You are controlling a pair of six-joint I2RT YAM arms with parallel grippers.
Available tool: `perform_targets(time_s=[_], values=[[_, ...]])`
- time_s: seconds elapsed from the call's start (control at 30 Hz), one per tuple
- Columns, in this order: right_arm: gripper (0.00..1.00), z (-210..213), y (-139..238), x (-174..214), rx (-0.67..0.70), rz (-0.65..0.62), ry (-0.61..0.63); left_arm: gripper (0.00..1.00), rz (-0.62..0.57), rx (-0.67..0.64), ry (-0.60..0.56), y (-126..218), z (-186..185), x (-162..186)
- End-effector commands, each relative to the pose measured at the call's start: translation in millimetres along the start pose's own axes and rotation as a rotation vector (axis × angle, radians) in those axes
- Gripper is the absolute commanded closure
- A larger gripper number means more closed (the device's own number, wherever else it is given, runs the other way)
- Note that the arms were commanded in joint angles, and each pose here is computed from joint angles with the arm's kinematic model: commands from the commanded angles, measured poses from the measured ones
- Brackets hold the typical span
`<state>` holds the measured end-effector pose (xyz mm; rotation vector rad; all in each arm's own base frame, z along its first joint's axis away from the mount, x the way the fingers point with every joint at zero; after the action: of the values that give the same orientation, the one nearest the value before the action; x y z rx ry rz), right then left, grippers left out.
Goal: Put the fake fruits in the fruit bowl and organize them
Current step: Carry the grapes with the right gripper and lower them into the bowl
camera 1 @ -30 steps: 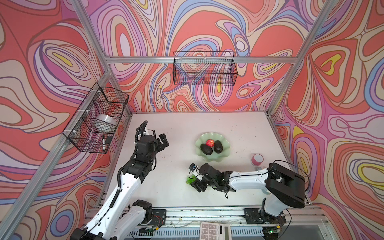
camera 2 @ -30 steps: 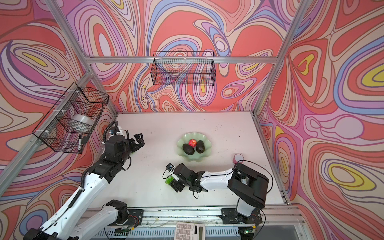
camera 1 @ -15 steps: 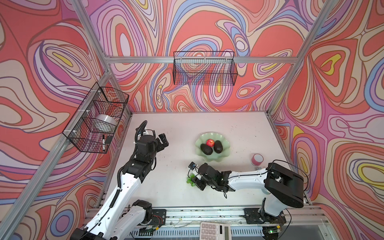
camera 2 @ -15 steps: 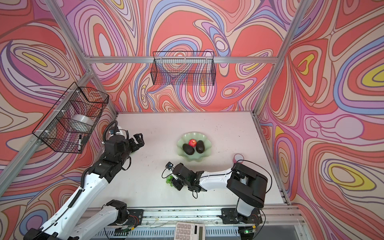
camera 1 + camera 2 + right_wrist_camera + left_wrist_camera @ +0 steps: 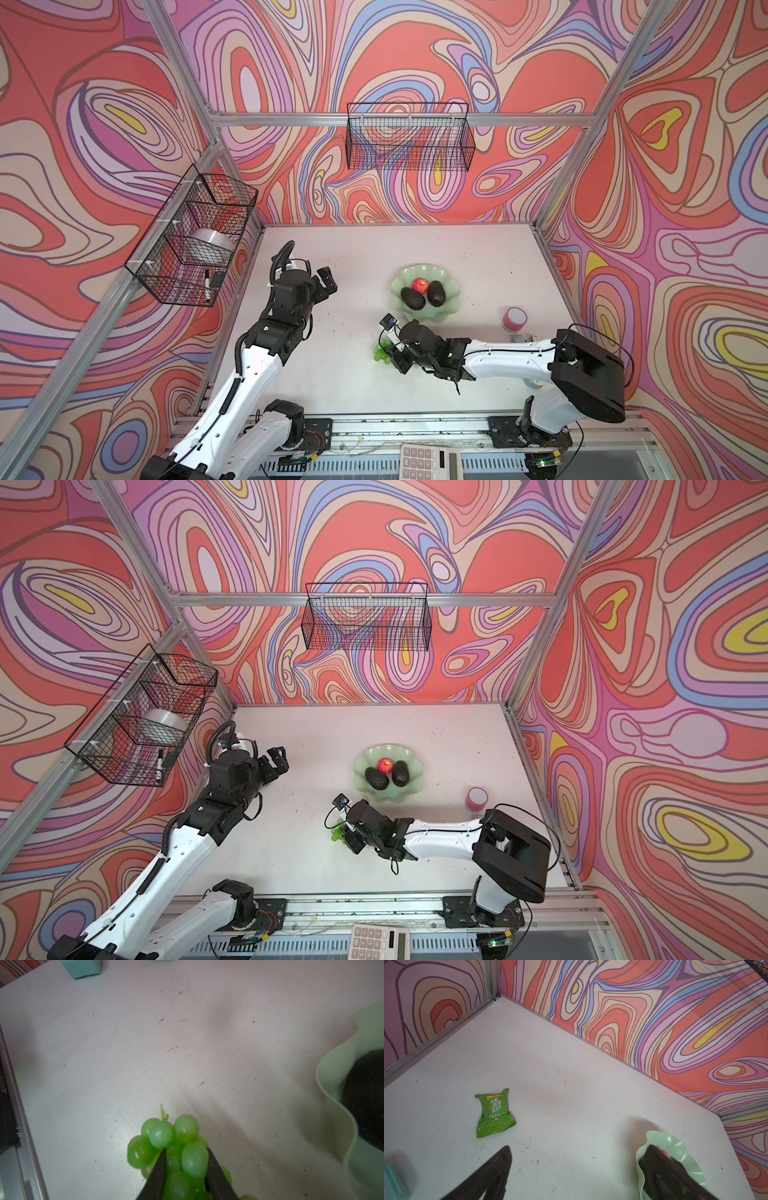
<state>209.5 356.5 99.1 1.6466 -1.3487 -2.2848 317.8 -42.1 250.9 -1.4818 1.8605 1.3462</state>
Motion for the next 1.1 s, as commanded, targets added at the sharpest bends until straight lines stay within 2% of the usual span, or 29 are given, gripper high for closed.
perform_targets(time_s=[0.0,0.17,0.33,0.47,0.7,1.07], values=[[0.73,-7.7,19.8,-36.8,0.017,-0.089,-0.057,0.0,0.002,-0.021,-0.011,4.7,4.8,-3.2],[0.74,-24.4,48.6,-71.7,0.065,-0.134,-0.109,0.0,-0.006,-0.024,-0.013,7.2,6.1,-4.9],[0.74,-63.7,84.6,-100.3,0.159,-0.165,-0.161,0.0,-0.013,-0.024,-0.013,9.2,6.7,-6.8],[0.74,-94.5,98.4,-108.6,0.223,-0.18,-0.164,0.0,-0.019,-0.03,-0.014,10.0,8.7,-7.2],[0.72,-138.3,80.2,-99.2,0.262,-0.141,-0.141,0.0,-0.017,-0.038,-0.019,12.0,11.8,-6.3],[0.72,-148.9,39.9,-76.8,0.162,-0.129,-0.052,0.0,-0.008,-0.046,-0.011,9.1,15.0,-2.1]])
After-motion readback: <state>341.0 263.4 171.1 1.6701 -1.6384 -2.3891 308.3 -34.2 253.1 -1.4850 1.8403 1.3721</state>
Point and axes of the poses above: each gripper's point midway between its finger pads, its own y axis back along the fingers, its own z axis along the line the jaws close on, x = y × z, the point moved 1 cm from there along y, back along the fingers, and after that the axes turned 2 degrees about y, right-handed, at the moved point
